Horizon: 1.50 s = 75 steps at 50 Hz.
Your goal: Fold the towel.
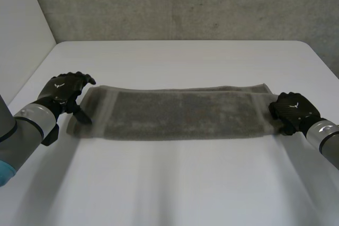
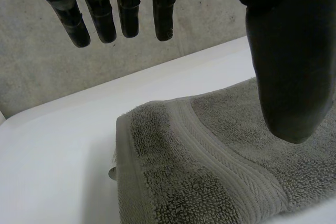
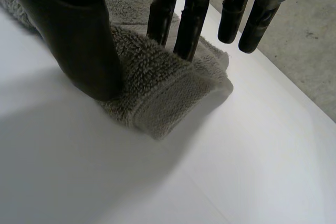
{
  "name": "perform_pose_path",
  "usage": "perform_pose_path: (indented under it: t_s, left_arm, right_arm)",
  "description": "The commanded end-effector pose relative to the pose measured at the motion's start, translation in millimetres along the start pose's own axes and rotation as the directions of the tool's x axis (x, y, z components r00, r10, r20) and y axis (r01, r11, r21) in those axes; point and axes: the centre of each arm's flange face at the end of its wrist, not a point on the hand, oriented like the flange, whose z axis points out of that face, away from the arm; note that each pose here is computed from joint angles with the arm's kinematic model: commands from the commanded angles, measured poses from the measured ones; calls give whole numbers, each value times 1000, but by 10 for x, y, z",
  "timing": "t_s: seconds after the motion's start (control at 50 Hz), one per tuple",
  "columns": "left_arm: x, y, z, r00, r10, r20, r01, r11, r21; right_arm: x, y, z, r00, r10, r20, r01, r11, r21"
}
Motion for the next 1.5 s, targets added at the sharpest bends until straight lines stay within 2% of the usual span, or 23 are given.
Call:
perform_pose_path:
  t_s: [0.02, 0.22, 0.38, 0.48, 0.6, 0.64, 0.7, 0.74, 0.76, 0.8, 0.82, 0.86, 0.92, 0.96, 0.98, 1.02, 1.12, 1.2, 1.36, 1.42, 1.46, 1.48, 1.5]
  left_arm:
    - [3, 3, -3, 1000, 0, -1, 0, 1000, -1]
    - [8, 8, -2, 1000, 0, -1, 0, 1000, -3]
    - [1, -2, -4, 1000, -1, 2, 1, 1000, 0]
    - [-6, -11, -3, 1000, -1, 4, 1, 1000, 3]
    - [-7, -16, -5, 1000, -2, 6, 2, 1000, 4]
    - [-7, -19, -8, 1000, -2, 6, 2, 1000, 4]
    - [-7, -20, -6, 1000, -2, 6, 2, 1000, 6]
    - [-7, -25, -8, 1000, -1, 6, 1, 1000, 7]
    - [-6, -21, -10, 1000, -2, 6, 2, 1000, 6]
    - [-8, -25, -12, 1000, -1, 8, 1, 1000, 7]
    - [-8, -21, -10, 1000, -2, 7, 2, 1000, 6]
    - [-2, -20, -11, 1000, -1, 6, 1, 1000, 6]
    - [-4, -25, -13, 1000, -1, 8, 1, 1000, 7]
    - [-4, -25, -13, 1000, -1, 8, 1, 1000, 7]
    - [-3, -16, -13, 1000, -2, 7, 2, 1000, 4]
    - [-3, -16, -13, 1000, -2, 7, 2, 1000, 4]
    - [3, -11, -12, 1000, -2, 6, 2, 1000, 3]
    - [4, -3, -15, 1000, -2, 6, 2, 1000, 1]
    - [8, 1, -2, 1000, -2, 3, 2, 1000, 2]
    - [39, -25, 10, 1000, 2, -7, -2, 1000, 11]
    - [79, -42, 10, 1000, 5, -18, -4, 1000, 17]
    - [80, -42, 10, 1000, 5, -18, -4, 1000, 17]
    - [142, -88, 17, 999, 12, -36, -11, 999, 35]
  right_arm:
    - [-6, 35, 35, 1000, 3, 6, -3, 1000, -4]
    - [51, 10, 28, 1000, -2, -6, 2, 1000, 0]
    - [642, -40, -92, 987, -27, -161, 28, 1000, 5]
    - [1102, -339, -206, 946, -140, -292, 159, 986, 40]
    - [1182, -735, -266, 931, -179, -317, 221, 970, 104]
    - [1024, -1053, -272, 931, -207, -301, 266, 948, 173]
    - [848, -1233, -272, 934, -224, -278, 288, 932, 219]
    - [351, -1543, -265, 945, -263, -196, 315, 893, 320]
    - [349, -1544, -265, 945, -264, -195, 316, 893, 320]
    - [-210, -1759, -286, 947, -306, -95, 318, 856, 408]
    - [-213, -1759, -287, 947, -306, -95, 317, 856, 408]
    - [-769, -1868, -281, 939, -344, 3, 302, 827, 475]
    - [-1052, -1918, -291, 929, -367, 47, 293, 808, 511]
    - [-1588, -1959, -305, 903, -414, 114, 282, 772, 569]
    - [-1591, -1959, -305, 903, -414, 114, 282, 772, 570]
    - [-2059, -1887, -270, 870, -466, 160, 287, 742, 605]
    - [-2569, -1677, -164, 829, -512, 223, 282, 729, 624]
    - [-2761, -1536, -84, 816, -520, 251, 281, 737, 615]
    - [-2669, -1491, -48, 857, -473, 205, 304, 785, 540]
    - [-2443, -1638, -190, 887, -419, 194, 265, 807, 527]
    - [-2106, -1716, -293, 930, -309, 199, 178, 853, 491]
    - [-2104, -1717, -293, 930, -308, 199, 178, 853, 491]
    - [-1941, -1770, -363, 948, -246, 200, 125, 869, 480]
